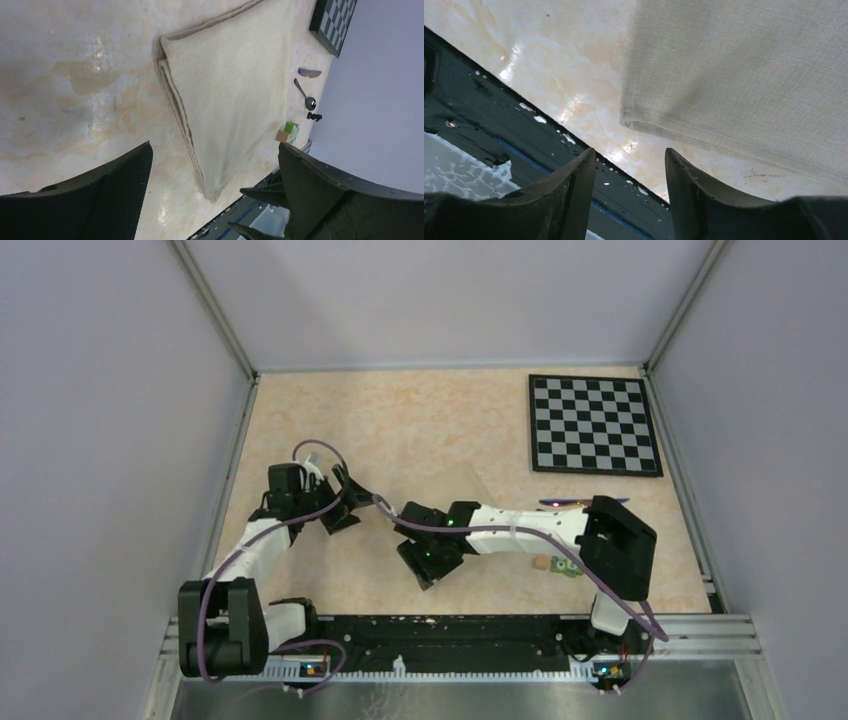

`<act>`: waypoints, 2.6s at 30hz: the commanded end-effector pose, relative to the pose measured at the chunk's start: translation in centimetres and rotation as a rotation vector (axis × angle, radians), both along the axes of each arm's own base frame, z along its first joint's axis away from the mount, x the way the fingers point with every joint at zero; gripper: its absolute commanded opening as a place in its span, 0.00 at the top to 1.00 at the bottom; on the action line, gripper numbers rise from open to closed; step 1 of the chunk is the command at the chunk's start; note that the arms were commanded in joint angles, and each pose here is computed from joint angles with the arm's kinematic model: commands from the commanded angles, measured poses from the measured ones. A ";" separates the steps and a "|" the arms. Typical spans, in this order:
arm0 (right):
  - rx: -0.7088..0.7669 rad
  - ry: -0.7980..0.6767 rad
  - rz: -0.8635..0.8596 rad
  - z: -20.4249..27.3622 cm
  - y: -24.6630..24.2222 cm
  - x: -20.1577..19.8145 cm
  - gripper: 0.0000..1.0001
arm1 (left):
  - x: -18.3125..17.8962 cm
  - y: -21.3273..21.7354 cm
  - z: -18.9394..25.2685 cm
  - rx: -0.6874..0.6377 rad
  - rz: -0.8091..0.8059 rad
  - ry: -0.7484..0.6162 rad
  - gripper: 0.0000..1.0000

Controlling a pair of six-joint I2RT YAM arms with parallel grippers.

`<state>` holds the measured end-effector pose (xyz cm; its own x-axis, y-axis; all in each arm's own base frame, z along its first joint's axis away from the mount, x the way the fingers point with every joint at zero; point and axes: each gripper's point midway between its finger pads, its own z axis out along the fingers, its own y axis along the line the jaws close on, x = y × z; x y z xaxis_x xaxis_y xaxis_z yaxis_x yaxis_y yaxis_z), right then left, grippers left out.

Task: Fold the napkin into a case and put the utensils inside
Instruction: Pick up the lower triangle-folded napkin from the center of the board.

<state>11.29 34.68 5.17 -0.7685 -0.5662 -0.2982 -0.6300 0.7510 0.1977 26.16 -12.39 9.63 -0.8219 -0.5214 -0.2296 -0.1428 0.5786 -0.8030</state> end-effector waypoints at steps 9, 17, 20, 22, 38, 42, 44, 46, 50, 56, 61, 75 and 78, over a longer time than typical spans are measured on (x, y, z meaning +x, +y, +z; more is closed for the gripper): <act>-0.187 -0.085 0.030 0.1 2.1 1.2 0.42 | 1.6 2.2 0.5 0.096 0.009 -0.049 0.01; -0.255 -0.085 0.017 -2.6 2.0 1.5 0.42 | 1.6 3.3 0.1 0.075 0.011 -0.049 0.01; -0.294 -0.082 0.003 -4.4 1.3 1.4 0.44 | 1.5 3.3 0.4 0.058 0.009 -0.054 0.01; -0.326 -0.089 -0.004 -5.5 0.8 1.3 0.46 | 1.5 3.3 0.6 0.054 0.008 -0.060 0.01; -0.199 -0.206 -0.031 -2.7 1.5 3.0 1.00 | 0.1 1.4 0.5 -0.039 -0.061 -0.056 0.01; -0.023 -0.180 -0.066 -0.1 2.1 3.0 1.00 | -1.1 -0.3 0.0 -0.094 -0.084 -0.046 0.01; 0.078 -0.167 -0.091 1.2 2.5 3.2 1.00 | -1.7 -1.2 -0.3 -0.132 -0.087 -0.035 0.01; 0.143 -0.141 -0.118 1.4 2.0 3.2 1.00 | -2.0 -2.4 -0.6 -0.159 -0.095 -0.030 0.01; 0.262 -0.091 -0.190 2.3 1.2 3.5 1.00 | -2.4 -5.0 -0.9 -0.188 -0.106 0.006 0.01; 0.406 -0.058 -0.241 4.5 0.5 4.0 1.00 | -1.9 -5.9 -2.2 -0.203 -0.040 0.047 0.01; 0.450 -0.064 -0.264 5.3 -0.4 4.4 1.00 | -0.4 -5.3 -3.6 -0.162 0.030 0.054 0.10; 0.482 -0.056 -0.255 5.0 -1.2 4.4 1.00 | 3.7 -4.4 -7.1 -0.024 0.060 0.060 0.40; 0.487 -0.053 -0.242 4.7 -1.2 4.2 1.00 | 4.5 -4.0 -7.2 0.021 0.061 0.049 0.52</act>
